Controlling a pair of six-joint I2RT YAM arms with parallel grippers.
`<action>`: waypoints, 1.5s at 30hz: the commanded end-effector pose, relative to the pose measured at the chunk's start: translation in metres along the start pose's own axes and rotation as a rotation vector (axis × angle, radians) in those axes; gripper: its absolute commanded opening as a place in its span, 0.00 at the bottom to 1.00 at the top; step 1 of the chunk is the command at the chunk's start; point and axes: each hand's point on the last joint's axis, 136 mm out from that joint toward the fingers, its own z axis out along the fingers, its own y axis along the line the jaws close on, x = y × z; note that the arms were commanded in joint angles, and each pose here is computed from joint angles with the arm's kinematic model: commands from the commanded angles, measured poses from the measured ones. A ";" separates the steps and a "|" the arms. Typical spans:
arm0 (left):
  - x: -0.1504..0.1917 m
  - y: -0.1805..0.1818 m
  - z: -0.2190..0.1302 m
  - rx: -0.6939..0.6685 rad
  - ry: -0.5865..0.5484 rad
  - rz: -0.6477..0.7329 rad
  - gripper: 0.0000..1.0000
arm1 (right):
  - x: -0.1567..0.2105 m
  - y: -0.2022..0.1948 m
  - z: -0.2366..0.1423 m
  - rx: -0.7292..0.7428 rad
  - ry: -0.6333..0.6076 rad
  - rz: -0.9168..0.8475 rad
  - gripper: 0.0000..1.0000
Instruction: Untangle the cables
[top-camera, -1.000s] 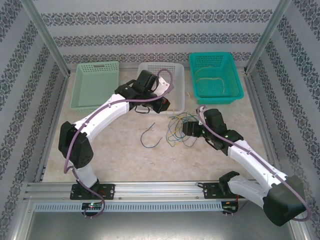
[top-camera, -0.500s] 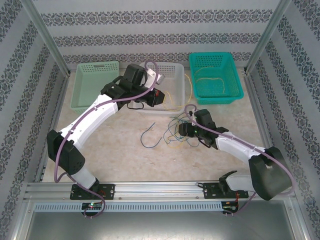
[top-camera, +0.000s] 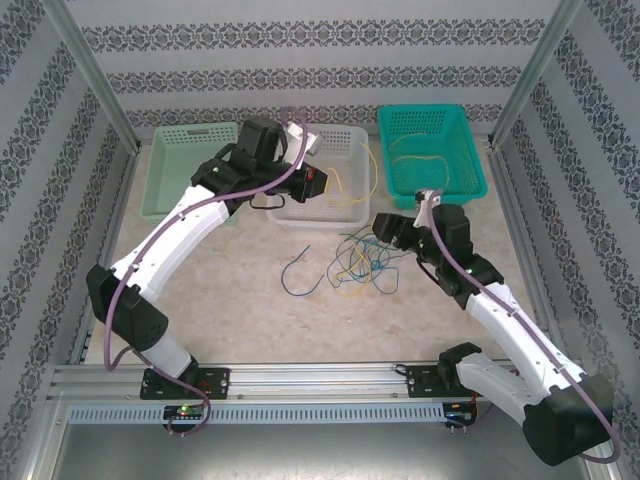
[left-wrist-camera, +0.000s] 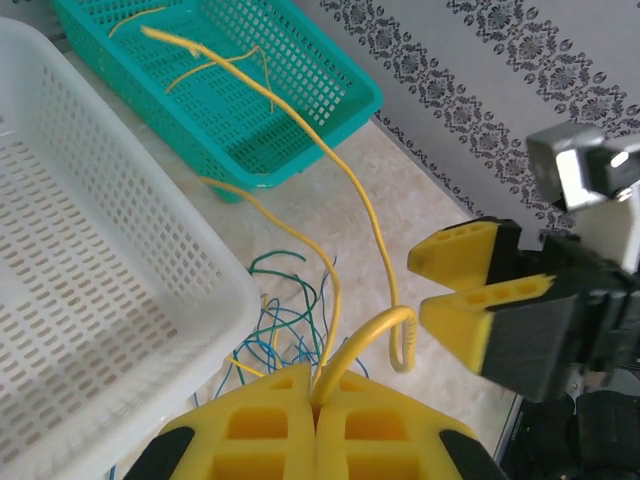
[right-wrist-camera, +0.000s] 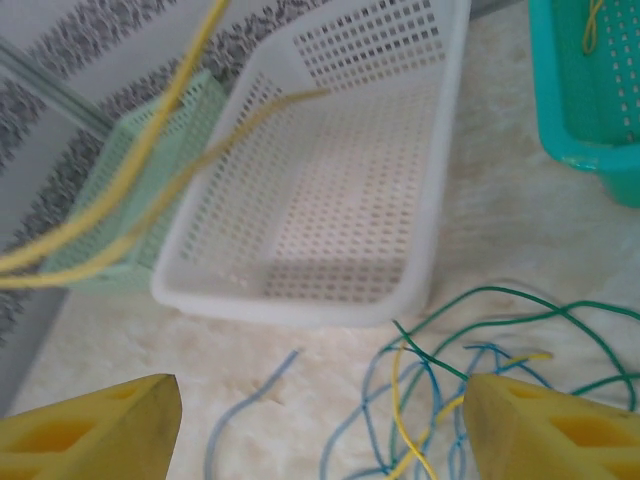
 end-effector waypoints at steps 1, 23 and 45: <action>-0.021 -0.003 -0.001 0.026 -0.052 -0.001 0.00 | -0.018 0.032 0.001 -0.139 0.023 0.143 0.75; -0.013 -0.005 0.012 0.080 -0.046 0.000 0.00 | -0.073 0.035 0.030 -0.249 -0.021 0.340 0.69; -0.002 -0.006 0.022 0.102 -0.012 0.007 0.00 | -0.095 0.046 0.044 -0.318 -0.021 0.372 0.49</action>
